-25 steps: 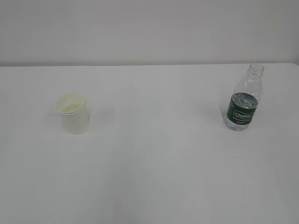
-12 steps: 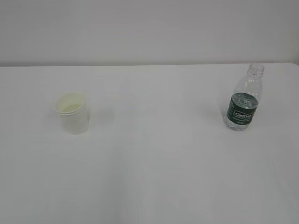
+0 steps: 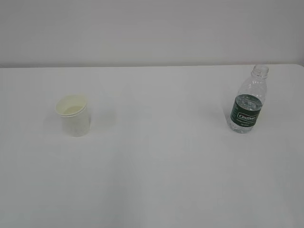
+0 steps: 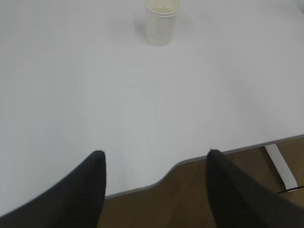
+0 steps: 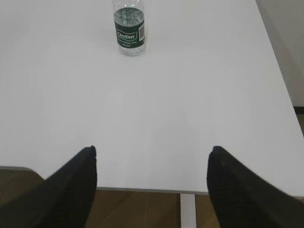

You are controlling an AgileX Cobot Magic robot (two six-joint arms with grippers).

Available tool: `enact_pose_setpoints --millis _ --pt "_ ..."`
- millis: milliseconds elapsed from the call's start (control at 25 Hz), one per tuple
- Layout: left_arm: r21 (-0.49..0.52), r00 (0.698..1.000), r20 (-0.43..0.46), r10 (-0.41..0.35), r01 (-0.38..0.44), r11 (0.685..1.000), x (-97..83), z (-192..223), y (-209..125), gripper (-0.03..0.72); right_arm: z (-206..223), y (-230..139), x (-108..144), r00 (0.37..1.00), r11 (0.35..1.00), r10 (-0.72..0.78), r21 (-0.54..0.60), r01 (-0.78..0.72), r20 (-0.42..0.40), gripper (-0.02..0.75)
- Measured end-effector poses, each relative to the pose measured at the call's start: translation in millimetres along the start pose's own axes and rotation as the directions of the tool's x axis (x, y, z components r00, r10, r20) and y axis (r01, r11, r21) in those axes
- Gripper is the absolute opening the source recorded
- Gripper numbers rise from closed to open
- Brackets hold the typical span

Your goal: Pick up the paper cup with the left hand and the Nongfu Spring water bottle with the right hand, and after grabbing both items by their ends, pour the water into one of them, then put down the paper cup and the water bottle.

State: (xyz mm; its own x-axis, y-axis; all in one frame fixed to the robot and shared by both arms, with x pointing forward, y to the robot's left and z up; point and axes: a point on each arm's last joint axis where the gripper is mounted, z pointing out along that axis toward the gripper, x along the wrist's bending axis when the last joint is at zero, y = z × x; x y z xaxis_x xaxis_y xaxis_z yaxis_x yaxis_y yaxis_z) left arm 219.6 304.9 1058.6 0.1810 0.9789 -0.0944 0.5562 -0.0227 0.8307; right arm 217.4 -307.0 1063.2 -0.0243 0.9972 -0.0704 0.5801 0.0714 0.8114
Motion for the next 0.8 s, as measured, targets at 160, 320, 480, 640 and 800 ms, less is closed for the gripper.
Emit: enact_pose_setpoints --millis 160,320,480,640,800 --pt "-0.014 1.000 -0.010 0.004 -0.004 1.000 0.9 0.1 1.3 0.465 9.4 -5.7 0.9 1.000 0.999 -0.003 0.038 0.003 -0.001 0.540" --pt "-0.021 1.000 -0.016 0.007 -0.007 1.000 1.5 1.1 1.7 0.457 13.4 -8.3 1.3 1.000 0.998 -0.004 0.055 0.004 -0.002 0.539" --pt "-0.051 1.000 -0.016 0.008 -0.009 0.999 1.6 3.0 3.8 0.452 14.2 -8.1 1.4 1.000 0.999 -0.004 0.051 0.005 -0.002 0.539" --pt "-0.064 1.000 -0.017 0.009 -0.010 0.998 1.7 5.2 4.4 0.451 14.9 -7.4 1.4 1.000 0.999 -0.005 0.042 0.005 -0.002 0.539" --pt "-0.071 1.000 -0.019 0.010 -0.011 0.997 1.8 5.1 5.1 0.451 16.1 -6.3 1.5 1.000 1.000 -0.007 0.026 0.007 -0.002 0.538"
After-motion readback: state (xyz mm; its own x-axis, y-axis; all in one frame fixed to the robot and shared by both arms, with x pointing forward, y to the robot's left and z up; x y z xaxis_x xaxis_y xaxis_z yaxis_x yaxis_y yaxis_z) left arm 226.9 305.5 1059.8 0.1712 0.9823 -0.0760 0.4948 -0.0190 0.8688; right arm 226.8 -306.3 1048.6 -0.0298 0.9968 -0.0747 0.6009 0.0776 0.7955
